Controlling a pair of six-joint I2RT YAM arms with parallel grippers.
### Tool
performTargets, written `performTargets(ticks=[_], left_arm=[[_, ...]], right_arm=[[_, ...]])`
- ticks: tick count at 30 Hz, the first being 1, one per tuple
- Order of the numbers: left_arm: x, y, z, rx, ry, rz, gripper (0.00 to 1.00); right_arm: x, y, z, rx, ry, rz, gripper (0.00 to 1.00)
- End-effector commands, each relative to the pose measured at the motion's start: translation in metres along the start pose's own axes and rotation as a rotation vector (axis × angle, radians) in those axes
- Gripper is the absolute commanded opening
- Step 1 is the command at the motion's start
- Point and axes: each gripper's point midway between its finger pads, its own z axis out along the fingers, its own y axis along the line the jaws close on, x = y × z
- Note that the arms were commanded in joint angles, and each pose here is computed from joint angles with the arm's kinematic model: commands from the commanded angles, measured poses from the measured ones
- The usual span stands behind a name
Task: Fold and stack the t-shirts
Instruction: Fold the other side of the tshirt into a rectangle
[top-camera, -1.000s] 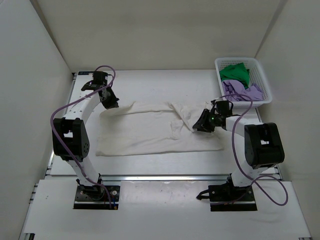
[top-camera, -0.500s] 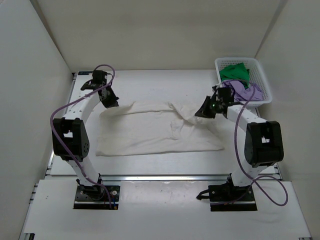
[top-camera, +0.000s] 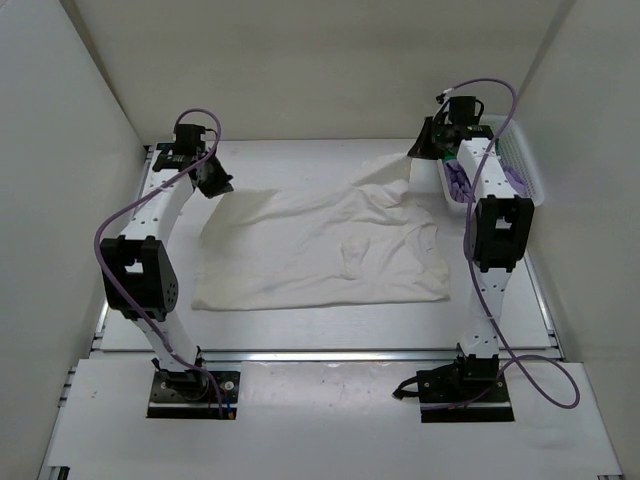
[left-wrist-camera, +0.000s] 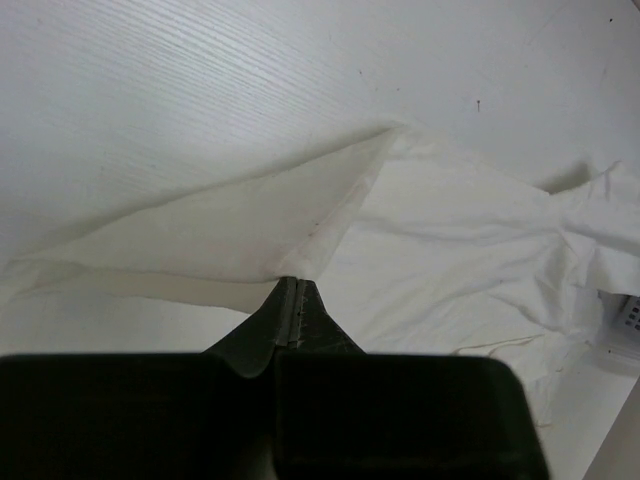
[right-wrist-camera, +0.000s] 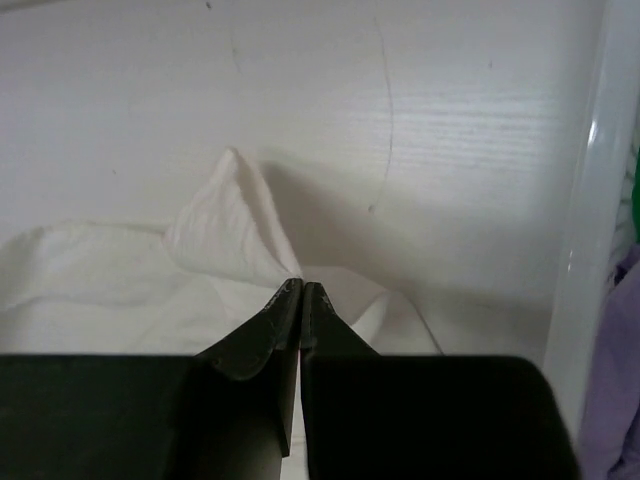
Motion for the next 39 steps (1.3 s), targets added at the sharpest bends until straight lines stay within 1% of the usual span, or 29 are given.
performTargets(ticks=[1, 4, 6, 9, 11, 12, 14, 17, 20, 23, 28, 30, 33, 38, 39], left_arm=[[-0.011, -0.004, -0.007, 0.022, -0.018, -0.01, 0.0], [-0.007, 0.001, -0.01, 0.011, -0.018, -0.004, 0.0], [0.004, 0.011, -0.012, -0.009, 0.0, 0.005, 0.0], [0.01, 0.031, -0.016, -0.038, 0.009, -0.019, 0.0], [0.017, 0.035, -0.017, -0.033, 0.021, -0.026, 0.0], [0.012, 0.049, -0.017, -0.055, 0.015, -0.056, 0.0], [0.006, 0.055, -0.016, -0.05, 0.013, -0.087, 0.0], [-0.005, 0.071, -0.012, -0.096, -0.002, -0.125, 0.0], [-0.013, 0.069, -0.007, -0.071, -0.005, -0.162, 0.0], [-0.02, 0.068, -0.002, -0.076, -0.008, -0.156, 0.0], [-0.017, 0.068, 0.002, -0.076, 0.004, -0.176, 0.0], [-0.016, 0.075, 0.0, -0.086, -0.001, -0.185, 0.0], [-0.005, 0.088, 0.0, -0.116, 0.021, -0.194, 0.0], [-0.006, 0.105, -0.004, -0.149, 0.016, -0.24, 0.0], [-0.004, 0.103, -0.005, -0.141, 0.024, -0.246, 0.0]], right_arm=[[-0.003, 0.001, -0.026, 0.002, 0.033, -0.042, 0.0], [0.014, 0.003, -0.044, 0.018, 0.082, -0.073, 0.0], [0.024, 0.007, -0.058, 0.009, 0.084, -0.057, 0.0], [0.04, 0.007, -0.077, 0.051, 0.092, -0.089, 0.0], [0.052, 0.006, -0.082, 0.05, 0.095, -0.089, 0.0], [0.06, 0.001, -0.085, 0.045, 0.106, -0.068, 0.0], [0.066, -0.001, -0.093, 0.033, 0.106, -0.026, 0.0], [0.088, 0.005, -0.102, 0.049, 0.102, -0.062, 0.0], [0.1, 0.001, -0.111, 0.074, 0.113, -0.064, 0.0], [0.107, -0.004, -0.123, 0.09, 0.094, -0.041, 0.0], [0.117, -0.012, -0.141, 0.13, 0.074, -0.028, 0.0], [0.126, -0.013, -0.151, 0.14, 0.07, -0.015, 0.0], [0.138, -0.016, -0.161, 0.146, 0.063, 0.007, 0.0], [0.165, -0.021, -0.169, 0.164, 0.096, 0.041, 0.0], [0.172, -0.023, -0.169, 0.17, 0.106, 0.045, 0.0]])
